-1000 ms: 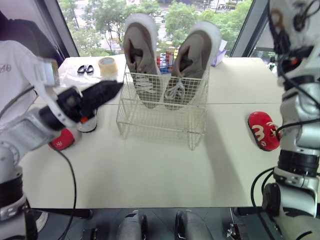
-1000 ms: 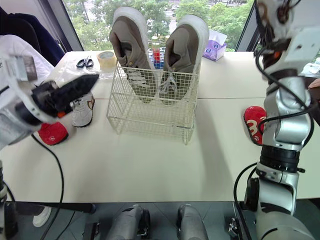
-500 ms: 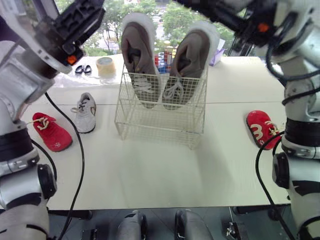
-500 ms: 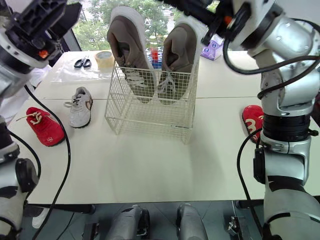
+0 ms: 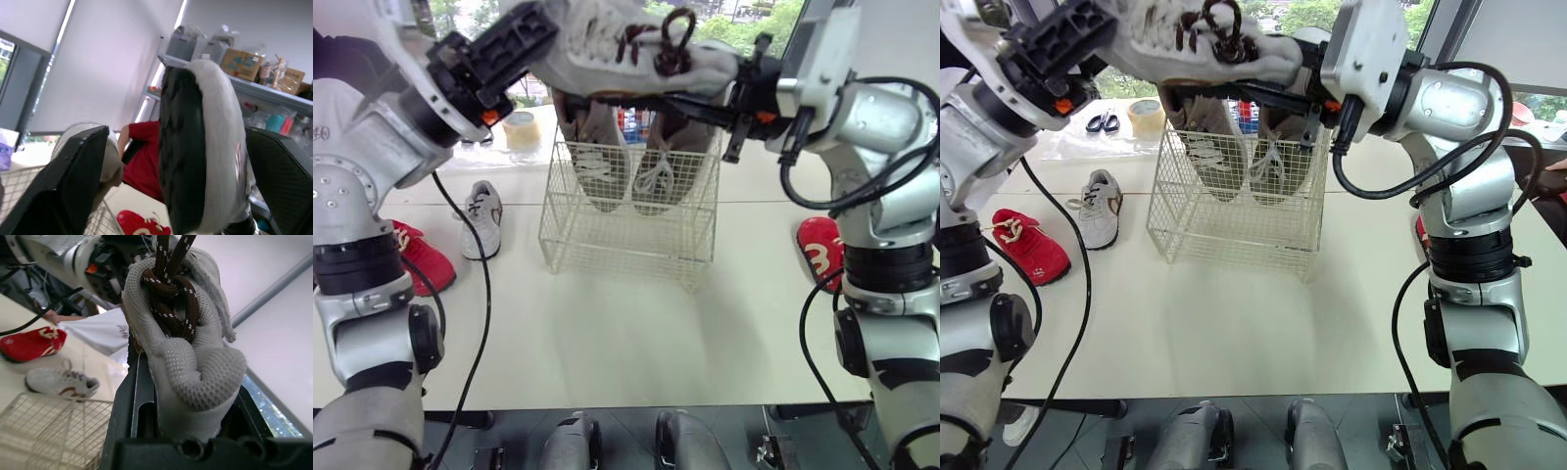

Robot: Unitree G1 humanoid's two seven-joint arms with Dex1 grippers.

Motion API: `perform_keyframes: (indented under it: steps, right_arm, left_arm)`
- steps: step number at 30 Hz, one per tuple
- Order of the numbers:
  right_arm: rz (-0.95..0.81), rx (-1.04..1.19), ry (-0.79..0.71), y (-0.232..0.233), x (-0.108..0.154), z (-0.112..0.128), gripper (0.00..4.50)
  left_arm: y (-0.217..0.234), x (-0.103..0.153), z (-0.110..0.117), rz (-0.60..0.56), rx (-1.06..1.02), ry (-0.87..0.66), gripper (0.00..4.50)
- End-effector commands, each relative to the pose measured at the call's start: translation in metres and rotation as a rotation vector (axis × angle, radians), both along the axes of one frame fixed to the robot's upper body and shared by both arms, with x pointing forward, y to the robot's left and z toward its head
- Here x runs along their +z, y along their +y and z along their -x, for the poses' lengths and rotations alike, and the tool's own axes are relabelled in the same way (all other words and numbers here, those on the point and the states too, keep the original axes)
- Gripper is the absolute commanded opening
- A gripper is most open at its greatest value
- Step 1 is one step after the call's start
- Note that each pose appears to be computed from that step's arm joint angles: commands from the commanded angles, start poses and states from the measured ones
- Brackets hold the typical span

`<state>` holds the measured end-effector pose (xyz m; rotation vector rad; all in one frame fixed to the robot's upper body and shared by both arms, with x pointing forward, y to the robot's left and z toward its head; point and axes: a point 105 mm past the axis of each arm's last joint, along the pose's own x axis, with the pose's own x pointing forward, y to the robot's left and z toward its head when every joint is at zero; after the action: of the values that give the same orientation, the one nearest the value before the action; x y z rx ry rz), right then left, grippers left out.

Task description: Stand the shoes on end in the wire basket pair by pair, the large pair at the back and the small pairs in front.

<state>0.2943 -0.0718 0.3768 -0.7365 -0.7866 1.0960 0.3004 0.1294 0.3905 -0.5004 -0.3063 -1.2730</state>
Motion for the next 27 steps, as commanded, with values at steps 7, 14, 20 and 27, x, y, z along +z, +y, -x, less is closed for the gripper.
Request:
perform_keyframes:
  steps: [7,14,20,27]
  right_arm:
    - [-0.007,-0.017,-0.07,-0.003,0.007,0.01,0.69]
    - [-0.358,-0.041,0.284,-0.043,-0.002,-0.003,3.03]
    - [-0.905,0.142,0.692,-0.052,-0.022,-0.001,4.41]
    - [-1.144,0.492,0.975,0.0,-0.013,0.015,4.41]
  left_arm:
    - [0.004,0.012,0.015,0.048,-0.049,-0.037,0.61]
    - [0.019,0.009,0.009,0.368,0.039,0.051,0.56]
    - [0.035,0.013,0.008,0.644,0.085,0.071,0.56]
    - [0.011,0.002,-0.003,0.648,0.062,0.109,0.56]
